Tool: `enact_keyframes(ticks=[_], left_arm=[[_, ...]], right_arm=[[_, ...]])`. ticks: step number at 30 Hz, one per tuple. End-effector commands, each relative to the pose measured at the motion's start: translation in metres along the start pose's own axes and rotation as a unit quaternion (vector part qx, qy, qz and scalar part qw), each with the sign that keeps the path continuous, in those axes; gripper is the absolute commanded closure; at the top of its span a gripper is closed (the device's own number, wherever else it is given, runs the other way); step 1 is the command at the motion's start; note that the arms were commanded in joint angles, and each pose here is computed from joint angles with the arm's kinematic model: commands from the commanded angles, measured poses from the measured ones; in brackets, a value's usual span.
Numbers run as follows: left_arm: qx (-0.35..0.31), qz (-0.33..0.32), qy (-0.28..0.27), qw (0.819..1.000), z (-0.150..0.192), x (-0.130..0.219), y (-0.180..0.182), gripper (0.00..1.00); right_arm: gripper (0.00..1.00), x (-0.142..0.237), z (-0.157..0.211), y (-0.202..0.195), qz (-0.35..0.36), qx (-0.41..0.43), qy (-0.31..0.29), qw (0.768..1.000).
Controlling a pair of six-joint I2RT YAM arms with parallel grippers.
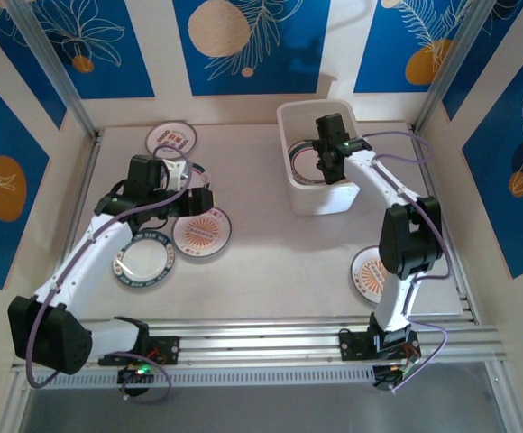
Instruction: Place the plates into the plastic bin on the countertop
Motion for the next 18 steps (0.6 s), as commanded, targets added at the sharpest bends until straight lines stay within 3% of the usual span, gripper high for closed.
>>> enact_keyframes(ticks=[1,9,13,18], left_arm=[[0.003,0.015,-0.024,1.000,0.000,0.007,-0.002,0.35],[0.009,0.028,-0.024,0.999,0.020,0.007,-0.001,0.34],[0.012,0.037,-0.018,0.999,0.028,0.003,0.001,0.34],[0.025,0.051,-0.017,0.998,0.034,-0.003,0.001,0.34]], right_arm=[[0.19,0.035,-0.001,0.007,-0.038,0.036,-0.002,0.999],[0.20,0.126,-0.007,0.000,-0.128,0.152,-0.030,0.980],[0.24,0.161,-0.014,-0.040,-0.132,0.188,-0.030,0.973],[0.38,0.182,-0.013,-0.115,-0.099,0.184,-0.001,0.978]])
Point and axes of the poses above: each hand's point on the last joint's axis, 136 mm out from that joint toward the fingers, its own x axis back along the fingers, its own y axis along the line the jaws close on, z = x × y, the point moved 6 cm from there along x, back along the fingers, and after that the axes turned 7 degrees about -x, right-handed, at the moved point
